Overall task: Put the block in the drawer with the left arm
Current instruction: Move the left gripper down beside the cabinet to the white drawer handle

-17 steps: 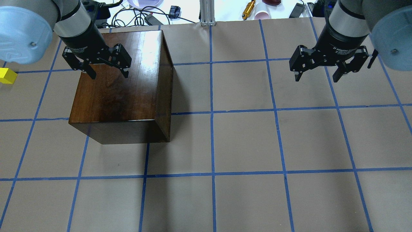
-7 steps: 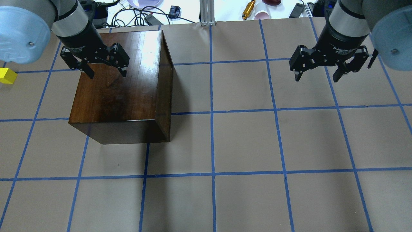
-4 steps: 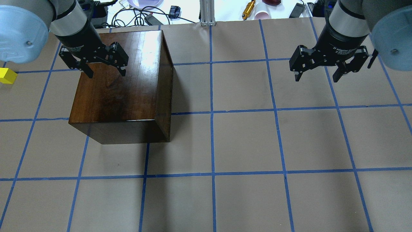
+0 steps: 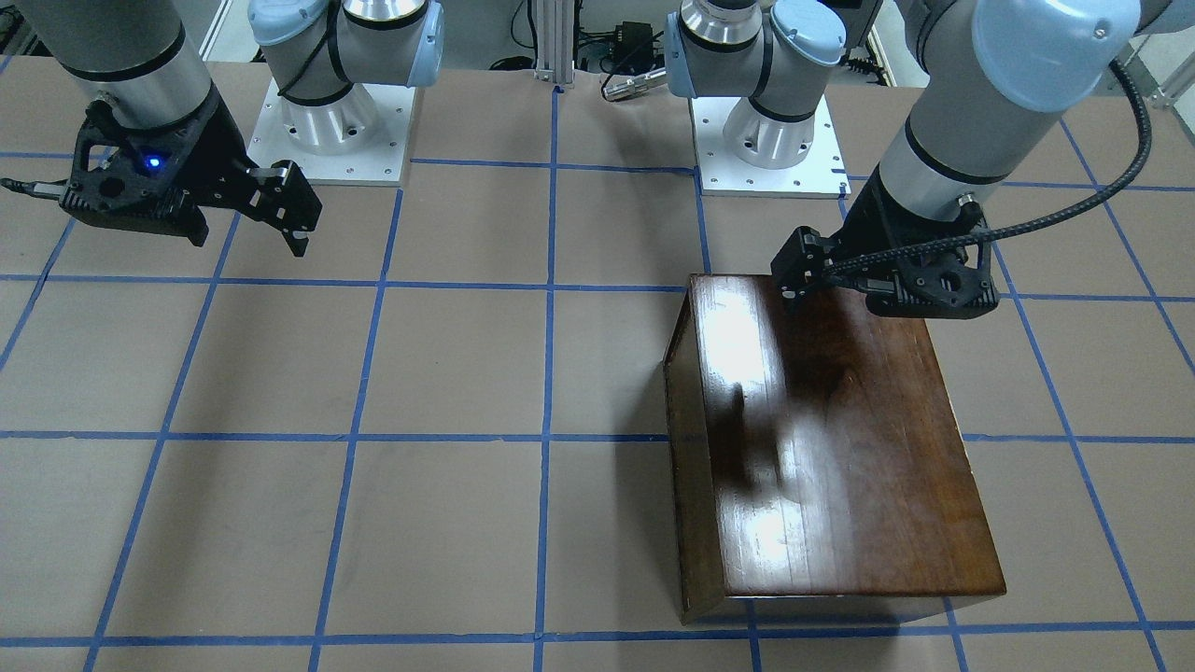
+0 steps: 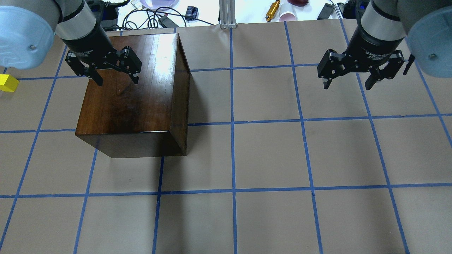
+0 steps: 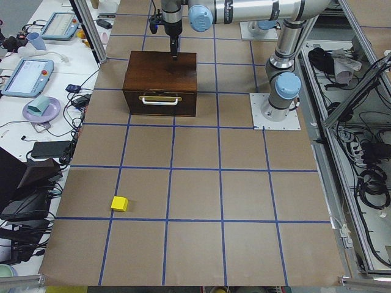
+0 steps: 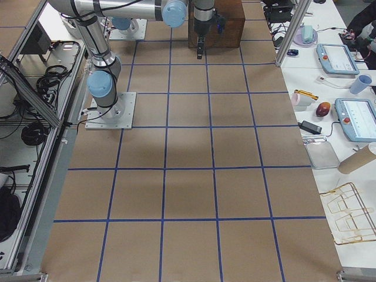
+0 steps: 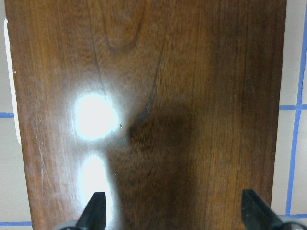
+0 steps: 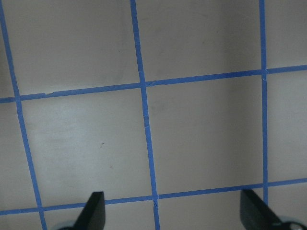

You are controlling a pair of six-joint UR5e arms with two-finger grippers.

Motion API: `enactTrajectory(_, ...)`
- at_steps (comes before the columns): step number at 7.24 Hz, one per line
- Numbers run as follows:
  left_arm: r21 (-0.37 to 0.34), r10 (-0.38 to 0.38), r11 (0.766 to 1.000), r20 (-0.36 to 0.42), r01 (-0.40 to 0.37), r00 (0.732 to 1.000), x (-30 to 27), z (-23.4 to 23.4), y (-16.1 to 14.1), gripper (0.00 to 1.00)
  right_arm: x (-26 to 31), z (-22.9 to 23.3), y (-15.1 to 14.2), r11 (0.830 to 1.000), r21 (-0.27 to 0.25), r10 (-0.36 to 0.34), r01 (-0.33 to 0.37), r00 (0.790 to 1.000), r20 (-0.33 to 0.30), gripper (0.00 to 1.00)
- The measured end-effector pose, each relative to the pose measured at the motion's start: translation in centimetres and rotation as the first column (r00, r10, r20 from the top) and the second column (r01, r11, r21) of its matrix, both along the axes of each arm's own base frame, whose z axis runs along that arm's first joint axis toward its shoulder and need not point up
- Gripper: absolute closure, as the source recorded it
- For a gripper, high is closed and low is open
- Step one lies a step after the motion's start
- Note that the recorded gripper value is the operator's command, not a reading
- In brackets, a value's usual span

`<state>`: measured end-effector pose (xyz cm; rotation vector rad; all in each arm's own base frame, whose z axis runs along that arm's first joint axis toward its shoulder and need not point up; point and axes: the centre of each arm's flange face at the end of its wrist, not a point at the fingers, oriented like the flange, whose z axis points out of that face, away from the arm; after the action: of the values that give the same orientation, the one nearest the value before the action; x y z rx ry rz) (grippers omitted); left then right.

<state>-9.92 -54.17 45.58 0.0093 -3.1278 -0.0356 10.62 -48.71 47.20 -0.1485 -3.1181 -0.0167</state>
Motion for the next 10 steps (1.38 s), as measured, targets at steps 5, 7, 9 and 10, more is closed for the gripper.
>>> enactTrajectory(5, -0.031, 0.133, 0.99, -0.104, -0.137, 0.986, 10.5, 0.9, -2.5, 0.0, 0.0, 0.0, 0.0, 1.0, -0.001, 0.0, 0.0, 1.0, 0.0, 0.0)
enactTrajectory(7, -0.05, 0.039, 0.998, -0.113, -0.045, 0.993, 16.2, 0.2, -2.9, 0.0, 0.0, 0.0, 0.0, 1.0, 0.0, 0.0, 0.0, 1.0, 0.0, 0.0)
enactTrajectory(9, -0.054, 0.019, 0.998, -0.116, -0.025, 0.993, 21.8, -0.9, -3.2, 0.0, 0.0, 0.0, 0.0, 1.0, 0.0, 0.0, 0.0, 1.0, 0.0, 0.0)
enactTrajectory(10, -0.054, 0.011, 0.998, -0.119, -0.017, 0.993, 23.9, -2.1, -3.8, 0.0, 0.0, 0.0, 0.0, 1.0, 0.0, 0.0, 0.0, 1.0, 0.0, 0.0)
